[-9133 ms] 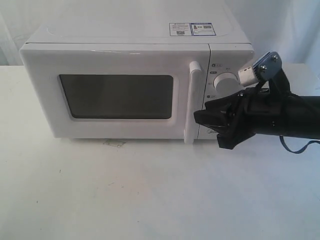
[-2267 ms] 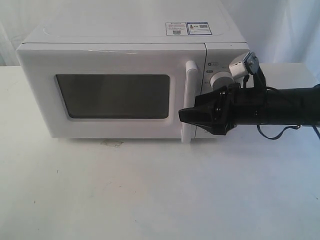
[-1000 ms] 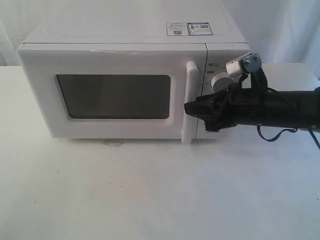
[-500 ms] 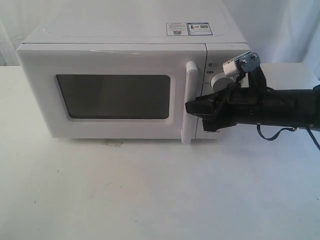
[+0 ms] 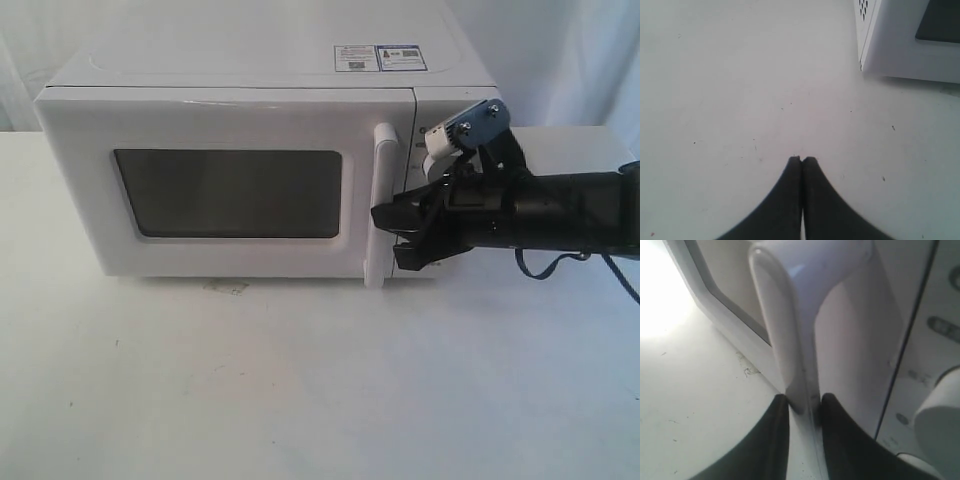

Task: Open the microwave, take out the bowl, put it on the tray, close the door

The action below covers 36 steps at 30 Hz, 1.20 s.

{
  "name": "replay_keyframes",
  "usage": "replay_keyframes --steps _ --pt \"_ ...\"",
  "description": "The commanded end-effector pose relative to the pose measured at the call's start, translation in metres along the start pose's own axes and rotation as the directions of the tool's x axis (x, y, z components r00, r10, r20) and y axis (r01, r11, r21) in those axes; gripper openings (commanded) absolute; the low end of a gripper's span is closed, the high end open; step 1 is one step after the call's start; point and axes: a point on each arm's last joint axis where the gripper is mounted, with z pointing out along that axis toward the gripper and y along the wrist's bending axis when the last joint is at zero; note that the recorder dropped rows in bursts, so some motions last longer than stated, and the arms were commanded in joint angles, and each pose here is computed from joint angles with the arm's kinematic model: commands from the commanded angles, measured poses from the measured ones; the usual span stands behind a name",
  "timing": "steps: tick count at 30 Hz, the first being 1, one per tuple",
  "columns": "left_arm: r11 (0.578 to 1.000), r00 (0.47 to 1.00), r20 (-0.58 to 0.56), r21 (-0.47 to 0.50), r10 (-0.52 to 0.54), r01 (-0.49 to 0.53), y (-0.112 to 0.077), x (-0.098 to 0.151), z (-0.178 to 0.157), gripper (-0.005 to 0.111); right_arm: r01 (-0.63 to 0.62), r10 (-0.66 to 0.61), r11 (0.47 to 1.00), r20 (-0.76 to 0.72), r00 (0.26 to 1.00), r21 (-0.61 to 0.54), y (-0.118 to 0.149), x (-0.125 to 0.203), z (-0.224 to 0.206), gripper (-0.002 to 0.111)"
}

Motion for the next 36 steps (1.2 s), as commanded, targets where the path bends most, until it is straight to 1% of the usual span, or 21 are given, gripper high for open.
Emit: replay_keyframes --steps 1,4,9,12,16,18,28,30,31,33,36 --pt "1.000 1.000 0.003 0.000 -0.002 0.002 0.000 0.001 0.000 0.000 0.141 -0.062 0.821 0.159 0.985 -0.554 0.066 -0.001 -0.014 0.000" --pt "1.000 1.000 0.003 0.000 -0.002 0.002 0.000 0.001 0.000 0.000 0.134 -0.057 0.818 0.152 0.987 -0.560 0.068 0.002 -0.014 0.000" --pt "1.000 1.000 0.003 0.000 -0.002 0.002 0.000 0.001 0.000 0.000 0.145 -0.069 0.795 0.150 0.986 -0.589 0.079 0.001 -0.011 0.000" --pt "1.000 1.000 0.003 0.000 -0.002 0.002 0.000 0.001 0.000 0.000 0.145 -0.067 0.794 0.152 0.986 -0.591 0.080 0.001 -0.010 0.000" --pt "1.000 1.000 0.003 0.000 -0.002 0.002 0.000 0.001 0.000 0.000 0.195 -0.105 0.789 0.184 0.977 -0.582 0.086 -0.006 -0.022 0.000" --pt "1.000 1.000 0.003 0.000 -0.002 0.002 0.000 0.001 0.000 0.000 0.213 -0.120 0.795 0.198 0.973 -0.569 0.086 -0.009 -0.028 0.000" --pt "1.000 1.000 0.003 0.000 -0.002 0.002 0.000 0.001 0.000 0.000 0.171 -0.073 0.837 0.204 0.976 -0.520 0.076 -0.005 -0.036 0.001" --pt "1.000 1.000 0.003 0.000 -0.002 0.002 0.000 0.001 0.000 0.000 0.158 -0.057 0.852 0.211 0.976 -0.499 0.070 -0.006 -0.038 0.007" --pt "1.000 1.000 0.003 0.000 -0.002 0.002 0.000 0.001 0.000 0.000 0.150 -0.050 0.861 0.213 0.976 -0.485 0.066 -0.006 -0.040 0.012" --pt "1.000 1.000 0.003 0.000 -0.002 0.002 0.000 0.001 0.000 0.000 0.128 -0.028 0.883 0.221 0.975 -0.451 0.056 -0.005 -0.043 0.025" --pt "1.000 1.000 0.003 0.000 -0.002 0.002 0.000 0.001 0.000 0.000 0.106 -0.014 0.907 0.224 0.974 -0.407 0.042 -0.003 -0.049 0.049"
